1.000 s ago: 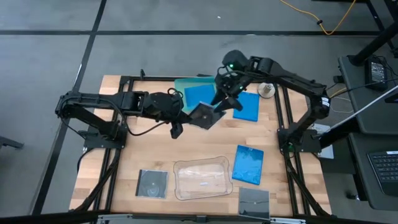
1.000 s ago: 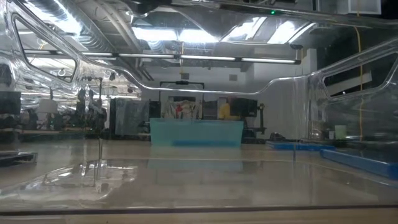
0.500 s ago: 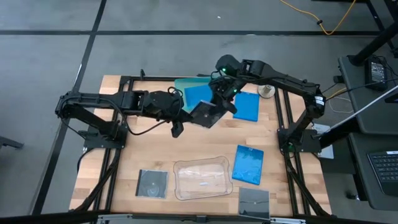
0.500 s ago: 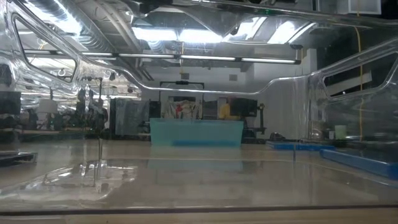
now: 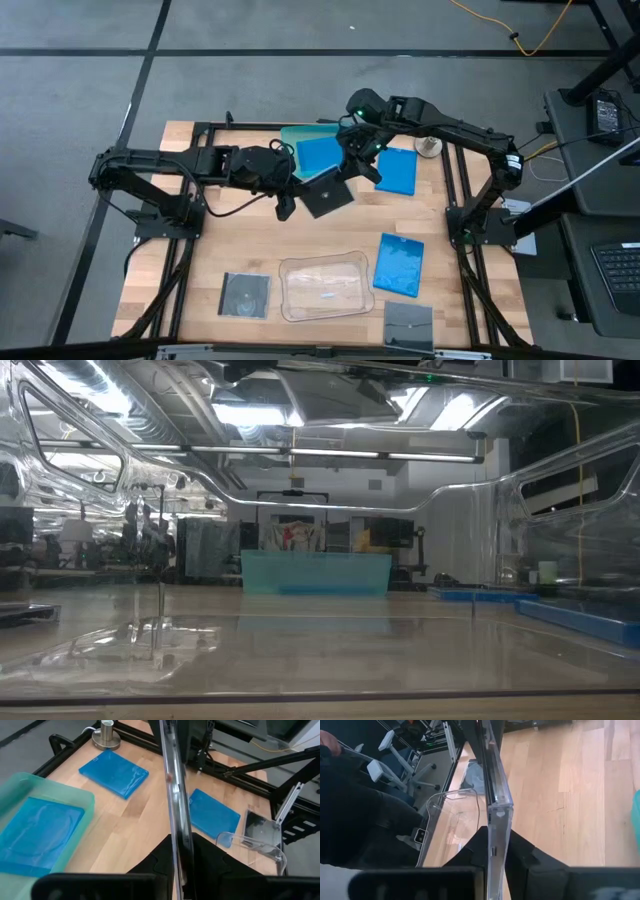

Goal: Pick & place jewel cases by type
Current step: Put the top black CD case into the transparent bin

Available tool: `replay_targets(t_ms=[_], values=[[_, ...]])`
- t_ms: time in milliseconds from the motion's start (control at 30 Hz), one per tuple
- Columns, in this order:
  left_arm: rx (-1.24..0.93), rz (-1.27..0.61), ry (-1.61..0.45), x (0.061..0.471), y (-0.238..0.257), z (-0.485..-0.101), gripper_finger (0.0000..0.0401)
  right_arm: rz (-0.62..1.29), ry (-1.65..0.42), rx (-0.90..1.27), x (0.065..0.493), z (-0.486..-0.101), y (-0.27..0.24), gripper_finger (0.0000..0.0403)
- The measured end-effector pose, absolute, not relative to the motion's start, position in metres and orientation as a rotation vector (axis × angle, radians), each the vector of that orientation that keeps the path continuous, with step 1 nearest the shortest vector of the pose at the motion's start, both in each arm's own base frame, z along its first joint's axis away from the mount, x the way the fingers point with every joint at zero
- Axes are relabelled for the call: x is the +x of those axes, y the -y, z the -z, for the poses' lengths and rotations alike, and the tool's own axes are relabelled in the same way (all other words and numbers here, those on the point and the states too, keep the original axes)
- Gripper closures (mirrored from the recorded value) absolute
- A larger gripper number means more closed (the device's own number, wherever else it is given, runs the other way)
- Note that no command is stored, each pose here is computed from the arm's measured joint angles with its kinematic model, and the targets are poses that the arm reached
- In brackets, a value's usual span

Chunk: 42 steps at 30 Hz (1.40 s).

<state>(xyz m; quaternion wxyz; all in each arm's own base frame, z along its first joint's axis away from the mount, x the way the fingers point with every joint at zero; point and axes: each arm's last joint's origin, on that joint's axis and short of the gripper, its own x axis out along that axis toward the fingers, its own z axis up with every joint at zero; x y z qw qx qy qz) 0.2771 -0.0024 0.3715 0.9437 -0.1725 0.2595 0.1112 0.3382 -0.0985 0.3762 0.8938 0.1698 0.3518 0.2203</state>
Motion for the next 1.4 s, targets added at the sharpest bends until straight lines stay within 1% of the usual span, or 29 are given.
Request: replay_targets(t_ms=[233, 400, 500, 633, 700, 933, 1000, 1200, 1400], values=[[-0.35, -0.229, -0.528, 0.277, 0.002, -0.371, 0.0357, -0.457, -0.729, 0.351, 0.338, -0.376, 0.098, 0.0363], [-0.358, -0.158, -0.542, 0.274, 0.003, -0.374, 0.0354, -0.46, -0.746, 0.365, 0.337, -0.375, 0.097, 0.0363], [-0.381, -0.108, -0.535, 0.267, 0.002, -0.379, 0.0347, -0.466, -0.773, 0.383, 0.335, -0.374, 0.096, 0.0363], [-0.415, -0.075, -0.506, 0.249, 0.001, -0.391, 0.0333, -0.463, -0.825, 0.416, 0.33, -0.371, 0.095, 0.0363], [-0.417, -0.063, -0.463, 0.239, 0.001, -0.4, 0.0327, -0.442, -0.87, 0.427, 0.327, -0.37, 0.095, 0.0363], [-0.412, -0.139, -0.388, 0.209, -0.008, -0.416, 0.0319, -0.439, -0.937, 0.438, 0.317, -0.378, 0.09, 0.0363], [-0.4, -0.154, -0.373, 0.202, -0.011, -0.419, 0.0319, -0.453, -0.926, 0.423, 0.318, -0.383, 0.086, 0.0363], [-0.382, -0.206, -0.339, 0.192, -0.022, -0.423, 0.0319, -0.523, -0.947, 0.398, 0.319, -0.395, 0.06, 0.0363], [-0.372, -0.224, -0.339, 0.19, -0.031, -0.423, 0.0319, -0.568, -0.986, 0.42, 0.323, -0.397, 0.032, 0.0363]])
